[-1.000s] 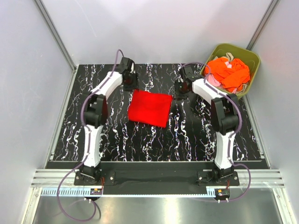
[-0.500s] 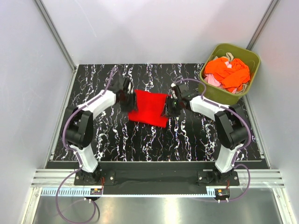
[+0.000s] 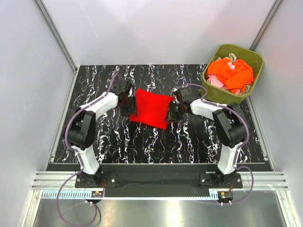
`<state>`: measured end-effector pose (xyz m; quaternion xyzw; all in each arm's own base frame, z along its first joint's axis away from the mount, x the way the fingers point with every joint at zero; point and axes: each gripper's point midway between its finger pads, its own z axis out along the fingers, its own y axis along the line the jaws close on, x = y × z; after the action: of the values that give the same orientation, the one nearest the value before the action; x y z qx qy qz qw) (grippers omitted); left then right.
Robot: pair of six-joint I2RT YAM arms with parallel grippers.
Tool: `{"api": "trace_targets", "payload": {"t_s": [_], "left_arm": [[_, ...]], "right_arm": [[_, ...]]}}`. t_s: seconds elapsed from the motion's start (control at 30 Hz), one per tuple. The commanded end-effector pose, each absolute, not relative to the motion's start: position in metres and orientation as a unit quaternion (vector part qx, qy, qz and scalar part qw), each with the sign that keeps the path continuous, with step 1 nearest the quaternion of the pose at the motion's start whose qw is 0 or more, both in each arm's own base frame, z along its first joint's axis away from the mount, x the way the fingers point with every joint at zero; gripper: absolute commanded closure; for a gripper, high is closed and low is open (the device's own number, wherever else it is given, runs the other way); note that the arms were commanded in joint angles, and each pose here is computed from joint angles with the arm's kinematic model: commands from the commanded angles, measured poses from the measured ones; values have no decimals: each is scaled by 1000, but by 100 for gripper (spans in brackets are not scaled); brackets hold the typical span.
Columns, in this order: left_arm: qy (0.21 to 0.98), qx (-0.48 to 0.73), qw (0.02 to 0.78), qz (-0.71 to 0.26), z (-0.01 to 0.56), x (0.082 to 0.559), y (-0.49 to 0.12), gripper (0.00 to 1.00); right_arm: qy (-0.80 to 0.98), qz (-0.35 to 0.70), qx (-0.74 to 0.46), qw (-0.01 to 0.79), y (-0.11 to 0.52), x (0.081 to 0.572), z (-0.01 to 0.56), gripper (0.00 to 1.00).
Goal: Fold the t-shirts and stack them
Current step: Fold the tshirt, then neatly place the folded tshirt to the corner
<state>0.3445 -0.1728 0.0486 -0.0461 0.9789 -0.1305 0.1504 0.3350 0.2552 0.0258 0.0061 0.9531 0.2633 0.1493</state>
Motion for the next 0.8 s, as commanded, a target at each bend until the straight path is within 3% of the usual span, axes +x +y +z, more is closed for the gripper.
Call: {"api": "trace_targets", "payload": {"t_s": [0.0,0.23,0.77], "left_arm": [[959,-34,230,-160,112,372,-178,48],[958,-2,233,-166,112,404,-175,45],[945,81,178,-263,64,436,-177,43]], "right_arm": [[938,273,-5,212,255,353,75,64],[930,283,-25,235,266,376,96,61],[943,248,-45,216,247,417,47,56]]}}
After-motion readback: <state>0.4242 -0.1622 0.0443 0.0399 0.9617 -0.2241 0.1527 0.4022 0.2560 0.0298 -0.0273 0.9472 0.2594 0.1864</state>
